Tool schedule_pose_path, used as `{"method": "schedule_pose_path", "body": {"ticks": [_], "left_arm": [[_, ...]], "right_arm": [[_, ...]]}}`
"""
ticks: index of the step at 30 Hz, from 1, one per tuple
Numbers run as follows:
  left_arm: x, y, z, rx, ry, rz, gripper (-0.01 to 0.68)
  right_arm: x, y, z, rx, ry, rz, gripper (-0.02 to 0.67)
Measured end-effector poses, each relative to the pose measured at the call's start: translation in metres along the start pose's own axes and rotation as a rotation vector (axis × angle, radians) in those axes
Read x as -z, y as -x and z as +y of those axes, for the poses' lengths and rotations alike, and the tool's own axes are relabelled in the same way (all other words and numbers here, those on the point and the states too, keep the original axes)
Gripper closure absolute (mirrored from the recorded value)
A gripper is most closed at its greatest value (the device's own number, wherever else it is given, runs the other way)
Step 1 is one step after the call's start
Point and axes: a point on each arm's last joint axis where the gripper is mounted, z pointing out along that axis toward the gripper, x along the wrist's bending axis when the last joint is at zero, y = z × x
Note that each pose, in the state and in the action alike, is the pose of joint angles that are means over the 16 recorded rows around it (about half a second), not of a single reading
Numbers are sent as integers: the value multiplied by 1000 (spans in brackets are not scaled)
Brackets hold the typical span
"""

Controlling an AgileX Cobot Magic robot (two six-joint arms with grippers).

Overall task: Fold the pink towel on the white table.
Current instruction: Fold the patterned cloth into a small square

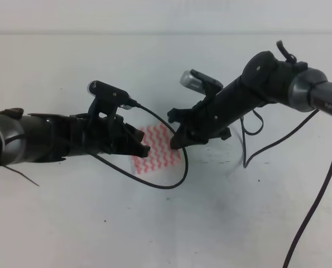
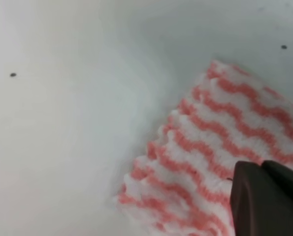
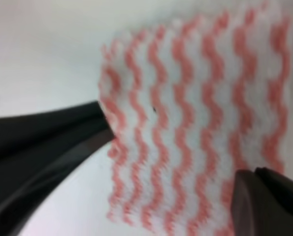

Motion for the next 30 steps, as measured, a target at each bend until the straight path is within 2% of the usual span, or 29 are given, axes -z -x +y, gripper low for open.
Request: {"method": "schedule_pose_path", "body": {"ticks": [10, 25, 30], "left_arm": [[-1, -2, -1, -1, -8, 16, 674], [-1, -3, -2, -1, -13, 33, 674], [-1, -4, -2, -1, -17, 47, 674]], "right_arm": [[-10, 4, -6, -5, -61, -1, 667], [2, -11, 17, 35, 73, 17, 667], [-2, -10, 22, 34, 91, 21, 667]]}}
